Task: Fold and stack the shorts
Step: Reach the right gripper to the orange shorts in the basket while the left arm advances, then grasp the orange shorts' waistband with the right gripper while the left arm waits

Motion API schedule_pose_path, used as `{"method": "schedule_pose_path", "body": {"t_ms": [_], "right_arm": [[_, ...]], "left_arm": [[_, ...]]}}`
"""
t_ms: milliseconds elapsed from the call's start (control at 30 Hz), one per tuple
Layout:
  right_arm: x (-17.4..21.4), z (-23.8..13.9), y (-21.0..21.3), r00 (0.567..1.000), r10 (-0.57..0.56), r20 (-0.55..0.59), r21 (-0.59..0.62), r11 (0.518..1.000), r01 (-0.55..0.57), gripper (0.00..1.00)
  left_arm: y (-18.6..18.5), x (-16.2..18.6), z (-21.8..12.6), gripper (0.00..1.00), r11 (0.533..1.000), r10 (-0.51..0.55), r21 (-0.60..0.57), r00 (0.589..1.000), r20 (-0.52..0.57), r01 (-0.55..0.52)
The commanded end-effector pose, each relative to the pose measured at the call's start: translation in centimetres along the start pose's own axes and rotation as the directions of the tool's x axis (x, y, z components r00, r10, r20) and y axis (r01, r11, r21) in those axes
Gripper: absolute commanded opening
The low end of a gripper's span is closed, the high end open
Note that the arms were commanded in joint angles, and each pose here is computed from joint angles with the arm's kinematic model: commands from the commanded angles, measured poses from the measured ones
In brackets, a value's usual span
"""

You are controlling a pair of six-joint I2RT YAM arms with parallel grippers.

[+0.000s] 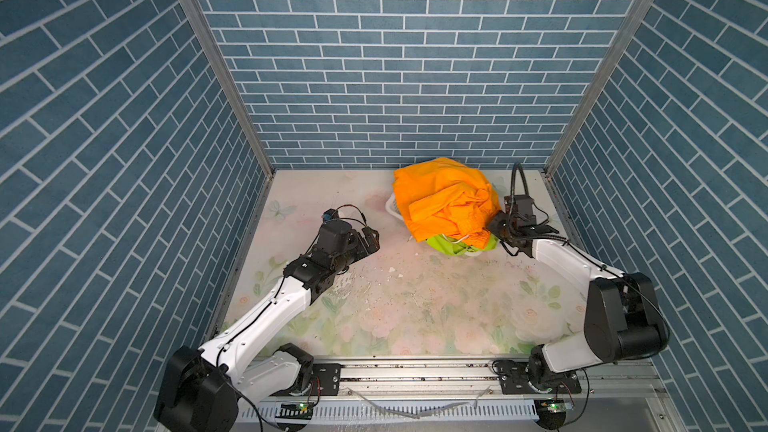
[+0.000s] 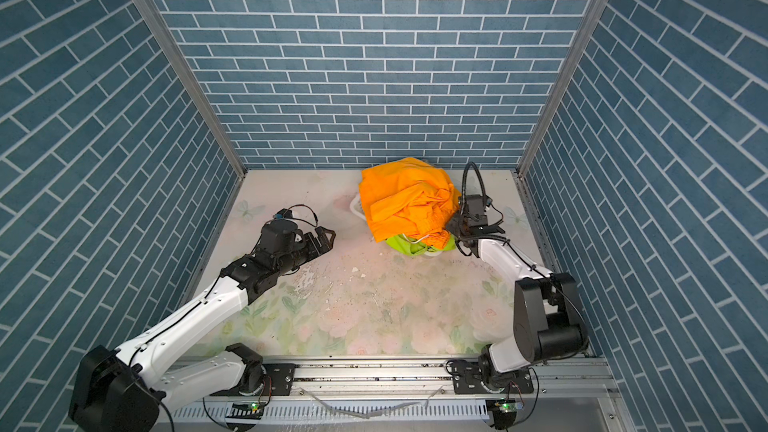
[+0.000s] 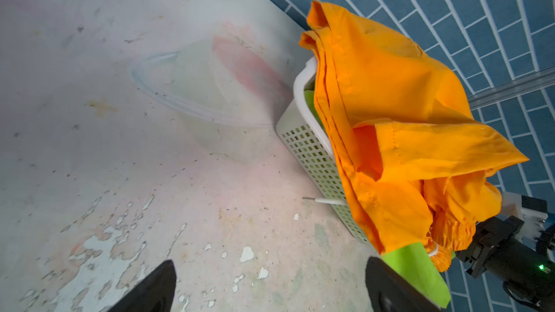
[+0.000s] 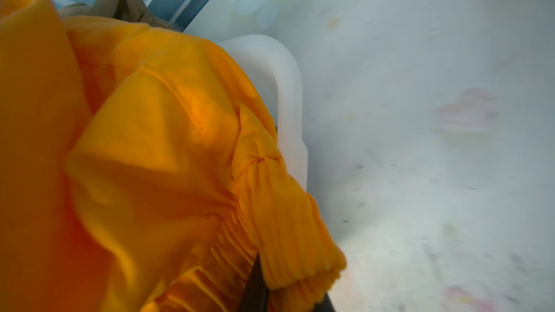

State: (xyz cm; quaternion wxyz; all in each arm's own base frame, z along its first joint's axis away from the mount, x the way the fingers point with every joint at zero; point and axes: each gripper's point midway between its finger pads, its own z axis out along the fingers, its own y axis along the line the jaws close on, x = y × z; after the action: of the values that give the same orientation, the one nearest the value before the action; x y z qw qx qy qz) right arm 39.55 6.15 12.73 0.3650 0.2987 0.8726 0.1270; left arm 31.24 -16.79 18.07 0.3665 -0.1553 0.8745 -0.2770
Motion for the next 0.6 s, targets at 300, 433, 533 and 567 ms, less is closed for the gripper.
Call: {"method": "schedule_pose_path", "body": {"t_ms": [300, 433, 533, 567], "right_arm": [[-4.9, -5.4, -13.8, 0.859, 0.227, 0.459, 0.389, 0.818, -0.424, 0.00], [-5.0, -5.3, -15.0, 0.835, 0.224, 0.502, 0.414, 0.786, -0.460, 0.00], [-5.6, -5.3, -15.7, 0.824, 0.220, 0.521, 0.433, 0.765, -0.478, 0.00], [-5.9, -5.3, -15.9, 0.820, 0.225, 0.526, 0.432, 0.760, -0.486, 0.00]], "left_arm": [[-5.6, 1.8, 3.1, 1.00, 0.992, 0.117, 0.050, 0.992, -0.045, -0.115], [-5.8, 2.2, 3.4, 0.99, 0.990, 0.136, 0.047, 0.989, -0.058, -0.133], [-5.7, 2.3, 3.5, 1.00, 0.989, 0.147, 0.042, 0.987, -0.063, -0.144], [-5.8, 2.3, 3.5, 1.00, 0.988, 0.151, 0.043, 0.987, -0.063, -0.149]]}}
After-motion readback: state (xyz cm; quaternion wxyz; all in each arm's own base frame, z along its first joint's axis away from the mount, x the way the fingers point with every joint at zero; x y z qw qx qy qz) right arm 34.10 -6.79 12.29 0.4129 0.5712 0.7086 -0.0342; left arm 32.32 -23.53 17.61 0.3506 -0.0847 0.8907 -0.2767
